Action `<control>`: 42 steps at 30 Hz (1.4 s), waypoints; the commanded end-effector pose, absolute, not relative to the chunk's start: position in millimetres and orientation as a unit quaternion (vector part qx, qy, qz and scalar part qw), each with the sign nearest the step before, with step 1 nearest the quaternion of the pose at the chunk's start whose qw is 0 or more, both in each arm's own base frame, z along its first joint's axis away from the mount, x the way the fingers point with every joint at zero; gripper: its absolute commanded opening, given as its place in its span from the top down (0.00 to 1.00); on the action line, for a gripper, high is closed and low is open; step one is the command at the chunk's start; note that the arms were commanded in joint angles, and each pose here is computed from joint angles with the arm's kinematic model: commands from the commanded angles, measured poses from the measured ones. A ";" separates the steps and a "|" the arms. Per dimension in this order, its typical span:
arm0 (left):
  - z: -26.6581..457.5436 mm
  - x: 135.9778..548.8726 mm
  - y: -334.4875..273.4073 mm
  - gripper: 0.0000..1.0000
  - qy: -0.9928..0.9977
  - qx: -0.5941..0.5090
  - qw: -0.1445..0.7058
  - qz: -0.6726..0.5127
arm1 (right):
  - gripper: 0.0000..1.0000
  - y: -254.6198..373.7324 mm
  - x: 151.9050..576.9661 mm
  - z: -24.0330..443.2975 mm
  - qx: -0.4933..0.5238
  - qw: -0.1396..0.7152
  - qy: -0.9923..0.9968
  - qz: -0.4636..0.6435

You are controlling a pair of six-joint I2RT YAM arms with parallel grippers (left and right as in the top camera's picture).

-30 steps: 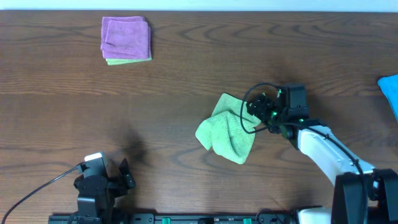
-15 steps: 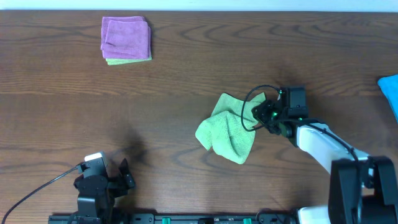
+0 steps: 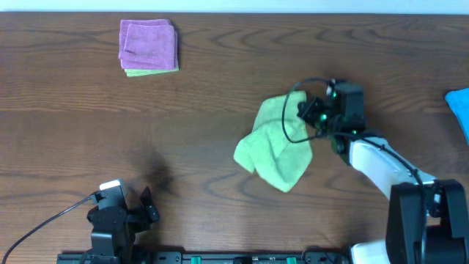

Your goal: Fold the cloth

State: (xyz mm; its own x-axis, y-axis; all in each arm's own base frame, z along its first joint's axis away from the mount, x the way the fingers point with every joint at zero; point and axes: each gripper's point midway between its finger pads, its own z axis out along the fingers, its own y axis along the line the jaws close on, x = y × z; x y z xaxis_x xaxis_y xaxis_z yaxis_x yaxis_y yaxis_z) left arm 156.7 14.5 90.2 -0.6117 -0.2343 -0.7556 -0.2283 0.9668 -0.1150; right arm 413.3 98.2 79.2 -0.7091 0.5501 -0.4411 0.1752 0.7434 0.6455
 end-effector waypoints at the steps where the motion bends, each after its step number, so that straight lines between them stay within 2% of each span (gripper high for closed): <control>1: 76.4 147.3 16.2 0.05 0.911 -0.119 0.395 0.008 | 0.99 97.2 438.5 112.9 0.134 0.388 0.867 0.282; 6: 76.4 147.3 16.2 0.05 0.911 -0.119 0.395 0.008 | 0.96 92.1 463.7 149.8 0.118 0.476 0.828 0.274; 7: 76.4 147.3 16.2 0.05 0.911 -0.119 0.395 0.008 | 0.83 88.3 466.5 149.8 0.124 0.483 0.826 0.265; 8: 76.4 147.3 16.2 0.05 0.911 -0.119 0.395 0.008 | 0.57 84.9 468.3 146.8 0.130 0.485 0.826 0.256; 9: 76.4 147.3 16.2 0.05 0.911 -0.119 0.395 0.008 | 0.01 83.9 468.9 140.5 0.134 0.480 0.830 0.251; 14: 76.4 147.3 16.2 0.05 0.911 -0.119 0.395 0.008 | 0.01 101.6 459.0 102.8 0.121 0.421 0.858 0.269; 18: 76.4 147.3 16.2 0.05 0.911 -0.119 0.395 0.008 | 0.01 127.8 444.3 108.1 0.114 0.377 0.856 0.335; 21: 76.4 147.3 16.2 0.05 0.911 -0.119 0.395 0.008 | 0.01 131.8 418.6 107.9 0.158 0.315 0.870 0.346; 27: 76.4 147.3 16.2 0.05 0.911 -0.119 0.395 0.008 | 0.01 124.5 340.3 85.0 0.204 0.192 0.921 0.272; 32: 76.4 147.3 16.2 0.05 0.911 -0.119 0.395 0.008 | 0.01 120.1 311.0 45.4 0.213 0.170 0.925 0.265; 35: 76.4 147.3 16.2 0.05 0.911 -0.119 0.395 0.008 | 0.01 116.5 313.5 34.8 0.215 0.204 0.913 0.280; 41: 76.4 147.3 16.2 0.05 0.911 -0.119 0.395 0.008 | 0.01 92.4 303.6 14.8 0.261 0.200 0.909 0.257; 42: 76.4 147.3 16.2 0.05 0.911 -0.119 0.395 0.008 | 0.05 91.9 305.4 15.4 0.261 0.206 0.907 0.258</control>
